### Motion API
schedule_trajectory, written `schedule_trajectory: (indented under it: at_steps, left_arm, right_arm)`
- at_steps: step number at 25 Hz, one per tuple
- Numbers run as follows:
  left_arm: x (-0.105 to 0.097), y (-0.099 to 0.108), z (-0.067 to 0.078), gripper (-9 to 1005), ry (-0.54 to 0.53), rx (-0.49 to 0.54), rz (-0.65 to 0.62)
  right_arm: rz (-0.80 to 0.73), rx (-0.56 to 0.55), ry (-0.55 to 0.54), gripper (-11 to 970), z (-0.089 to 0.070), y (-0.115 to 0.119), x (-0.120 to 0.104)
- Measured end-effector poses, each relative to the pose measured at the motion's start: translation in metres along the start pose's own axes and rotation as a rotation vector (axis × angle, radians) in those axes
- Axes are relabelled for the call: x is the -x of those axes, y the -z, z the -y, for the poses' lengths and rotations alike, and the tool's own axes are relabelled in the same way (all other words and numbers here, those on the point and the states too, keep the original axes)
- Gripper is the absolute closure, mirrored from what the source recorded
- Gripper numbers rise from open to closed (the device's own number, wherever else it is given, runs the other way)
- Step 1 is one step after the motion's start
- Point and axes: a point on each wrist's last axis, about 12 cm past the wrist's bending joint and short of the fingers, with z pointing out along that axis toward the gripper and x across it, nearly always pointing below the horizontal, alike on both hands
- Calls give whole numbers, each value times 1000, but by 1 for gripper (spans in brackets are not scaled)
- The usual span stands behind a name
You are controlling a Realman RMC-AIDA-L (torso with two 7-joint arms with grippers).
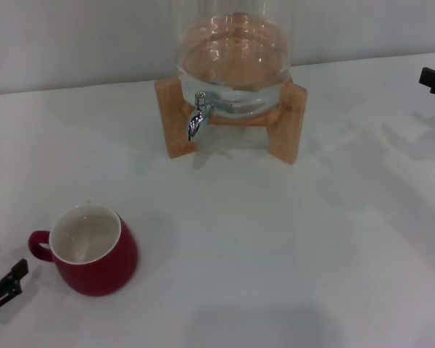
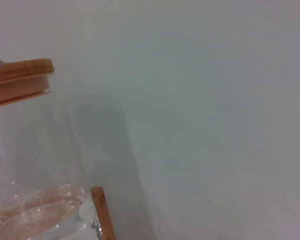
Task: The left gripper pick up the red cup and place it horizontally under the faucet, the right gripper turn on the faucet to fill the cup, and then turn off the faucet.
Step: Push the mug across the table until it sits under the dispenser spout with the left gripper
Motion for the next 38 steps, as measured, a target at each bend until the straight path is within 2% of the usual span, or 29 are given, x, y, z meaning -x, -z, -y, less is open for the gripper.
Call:
schedule_trajectory:
  at_steps: [38]
  left_arm:
    - [4,-10,2,121,-13,-19,6]
  right_arm:
    - [3,-7,-10,164,2,0,-1]
